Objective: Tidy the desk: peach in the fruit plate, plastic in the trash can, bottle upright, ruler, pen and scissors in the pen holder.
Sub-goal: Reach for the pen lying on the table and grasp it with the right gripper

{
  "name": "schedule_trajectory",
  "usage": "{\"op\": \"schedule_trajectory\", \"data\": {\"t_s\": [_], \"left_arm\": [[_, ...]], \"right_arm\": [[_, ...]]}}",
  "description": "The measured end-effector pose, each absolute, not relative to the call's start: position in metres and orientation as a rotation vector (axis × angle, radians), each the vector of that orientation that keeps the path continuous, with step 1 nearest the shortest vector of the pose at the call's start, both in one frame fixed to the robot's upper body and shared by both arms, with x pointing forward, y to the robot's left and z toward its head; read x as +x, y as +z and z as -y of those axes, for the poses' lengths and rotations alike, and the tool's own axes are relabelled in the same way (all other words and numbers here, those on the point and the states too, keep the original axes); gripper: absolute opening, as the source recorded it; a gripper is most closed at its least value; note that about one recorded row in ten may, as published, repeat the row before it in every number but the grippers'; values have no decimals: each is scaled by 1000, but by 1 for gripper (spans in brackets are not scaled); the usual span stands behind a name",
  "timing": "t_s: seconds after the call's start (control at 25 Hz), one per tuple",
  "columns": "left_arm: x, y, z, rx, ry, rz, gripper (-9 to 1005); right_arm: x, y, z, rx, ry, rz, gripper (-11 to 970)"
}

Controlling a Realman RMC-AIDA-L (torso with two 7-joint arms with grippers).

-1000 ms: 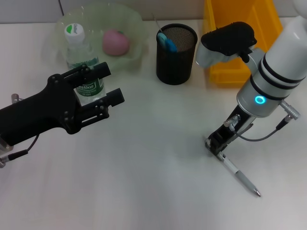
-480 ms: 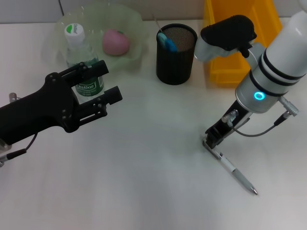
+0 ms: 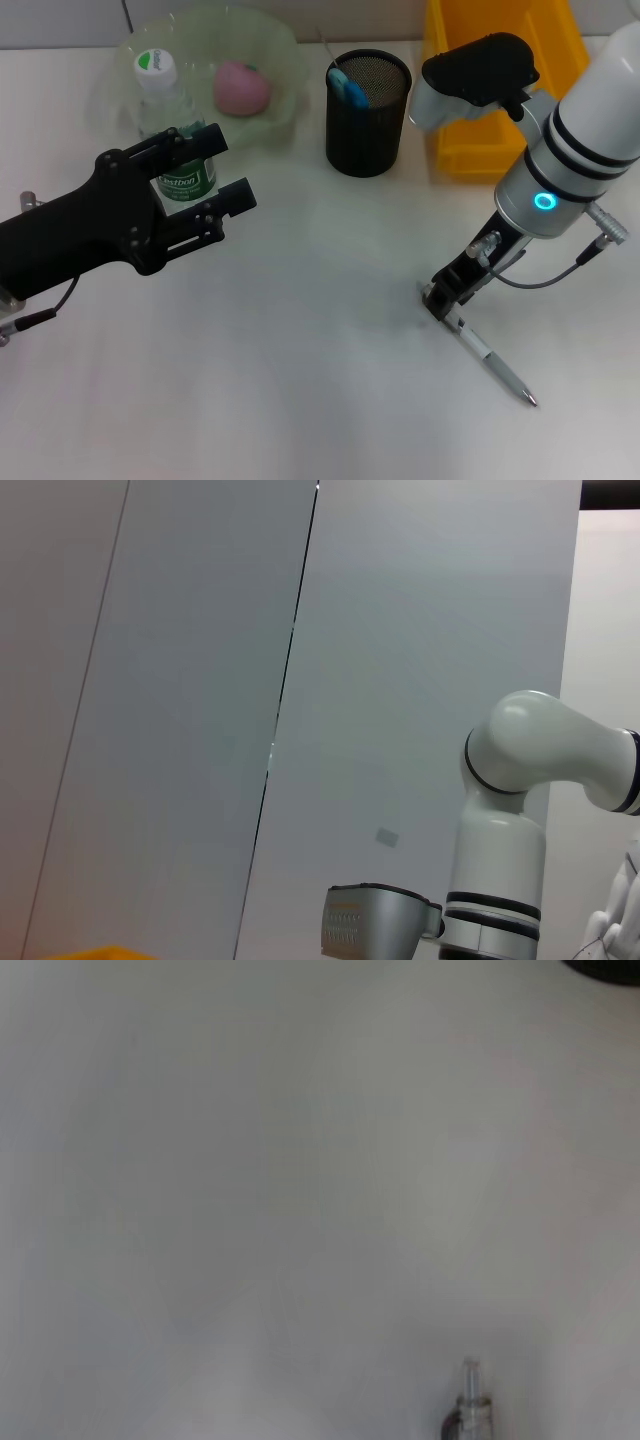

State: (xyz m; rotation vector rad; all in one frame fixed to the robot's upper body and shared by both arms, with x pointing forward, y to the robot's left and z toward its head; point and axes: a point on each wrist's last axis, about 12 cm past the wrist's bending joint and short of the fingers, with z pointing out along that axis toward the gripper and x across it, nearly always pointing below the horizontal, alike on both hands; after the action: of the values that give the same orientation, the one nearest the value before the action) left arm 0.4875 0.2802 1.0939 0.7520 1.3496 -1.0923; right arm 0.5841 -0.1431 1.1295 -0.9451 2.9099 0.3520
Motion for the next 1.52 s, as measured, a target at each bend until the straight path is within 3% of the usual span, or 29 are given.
{"op": "schedule_trajectory", "data": {"t_s": [0.16, 0.24, 1.52], "left_arm": [[488, 1094, -280, 755, -1093, -1352, 700], [487, 1093, -280, 752, -1095, -1354, 700], [488, 1092, -280, 747, -1092, -1357, 700]], "right_arm": [[584, 1129, 143, -943, 350, -2911, 225], [584, 1128, 143, -943, 349, -2914, 356], [587, 1123, 137, -972, 319, -2907, 352]]}}
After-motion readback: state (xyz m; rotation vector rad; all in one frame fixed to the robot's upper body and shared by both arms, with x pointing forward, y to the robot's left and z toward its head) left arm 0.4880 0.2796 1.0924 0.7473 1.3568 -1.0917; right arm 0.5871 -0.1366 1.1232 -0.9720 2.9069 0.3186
